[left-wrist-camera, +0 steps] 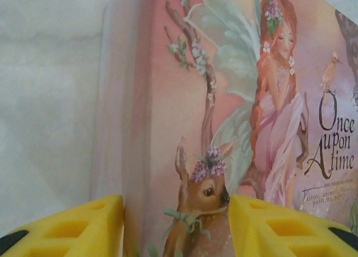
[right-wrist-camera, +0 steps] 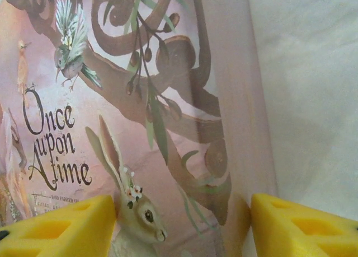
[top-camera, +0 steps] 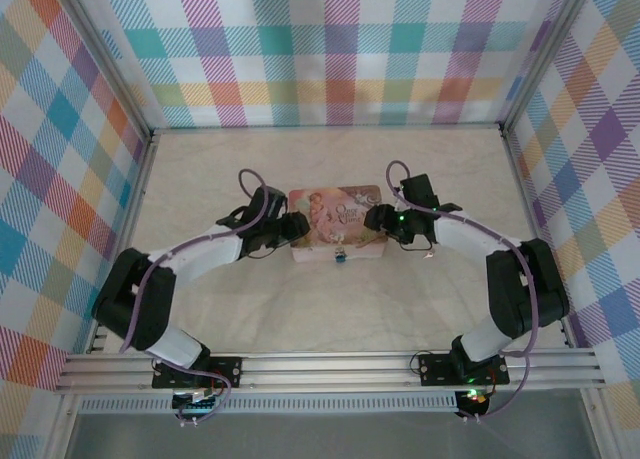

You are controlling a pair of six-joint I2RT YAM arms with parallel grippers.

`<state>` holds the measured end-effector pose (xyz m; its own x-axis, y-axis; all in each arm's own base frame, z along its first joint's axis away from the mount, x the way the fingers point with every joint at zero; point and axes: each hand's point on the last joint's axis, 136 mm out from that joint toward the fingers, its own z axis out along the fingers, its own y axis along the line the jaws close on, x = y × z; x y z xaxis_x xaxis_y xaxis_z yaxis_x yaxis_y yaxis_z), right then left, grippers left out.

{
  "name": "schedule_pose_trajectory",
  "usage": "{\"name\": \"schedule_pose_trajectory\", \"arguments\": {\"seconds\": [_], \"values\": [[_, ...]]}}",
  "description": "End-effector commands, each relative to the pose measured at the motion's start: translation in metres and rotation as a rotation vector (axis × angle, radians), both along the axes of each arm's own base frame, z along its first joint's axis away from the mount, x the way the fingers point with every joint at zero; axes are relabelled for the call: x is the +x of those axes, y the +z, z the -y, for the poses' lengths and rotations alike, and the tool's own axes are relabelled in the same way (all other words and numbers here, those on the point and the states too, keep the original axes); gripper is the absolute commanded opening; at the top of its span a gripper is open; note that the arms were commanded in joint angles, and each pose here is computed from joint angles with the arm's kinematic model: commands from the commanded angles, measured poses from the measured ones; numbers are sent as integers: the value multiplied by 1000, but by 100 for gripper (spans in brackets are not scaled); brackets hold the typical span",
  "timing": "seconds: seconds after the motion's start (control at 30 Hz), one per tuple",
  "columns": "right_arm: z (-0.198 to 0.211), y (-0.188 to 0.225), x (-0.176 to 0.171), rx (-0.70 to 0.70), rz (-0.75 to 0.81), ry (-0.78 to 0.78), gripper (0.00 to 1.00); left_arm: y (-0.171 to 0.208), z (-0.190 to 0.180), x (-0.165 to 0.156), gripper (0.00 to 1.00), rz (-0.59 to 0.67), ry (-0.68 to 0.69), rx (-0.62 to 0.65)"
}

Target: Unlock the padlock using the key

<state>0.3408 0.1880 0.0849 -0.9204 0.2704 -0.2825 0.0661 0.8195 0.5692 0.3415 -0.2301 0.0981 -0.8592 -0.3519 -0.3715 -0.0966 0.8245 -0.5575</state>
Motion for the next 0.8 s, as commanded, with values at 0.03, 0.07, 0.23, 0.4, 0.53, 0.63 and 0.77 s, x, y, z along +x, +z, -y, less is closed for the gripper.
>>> {"name": "schedule_pose_trajectory", "arguments": {"seconds": [0.03, 0.07, 0.23, 0.4, 0.53, 0.63, 0.77], "values": [[-18, 11, 10, 47, 19, 81, 65, 27, 39, 20, 51, 72, -115, -93], [-17, 10, 12, 45, 16, 80, 65, 26, 40, 22, 51, 72, -113, -93], [-14, 9, 22, 36, 11, 71, 68, 22, 33, 27, 61, 59, -82, -73], [-10, 10, 20, 25, 7, 58, 77, 26, 10, 29, 86, 74, -31, -50], [-1, 15, 14, -7, 11, 37, 81, 35, -10, 27, 89, 89, -4, -36], [12, 22, 9, -47, 24, 10, 86, 43, -25, 19, 91, 105, 14, 7], [38, 36, 1, -126, 49, -47, 87, 53, -37, 0, 92, 115, 7, 31]]}}
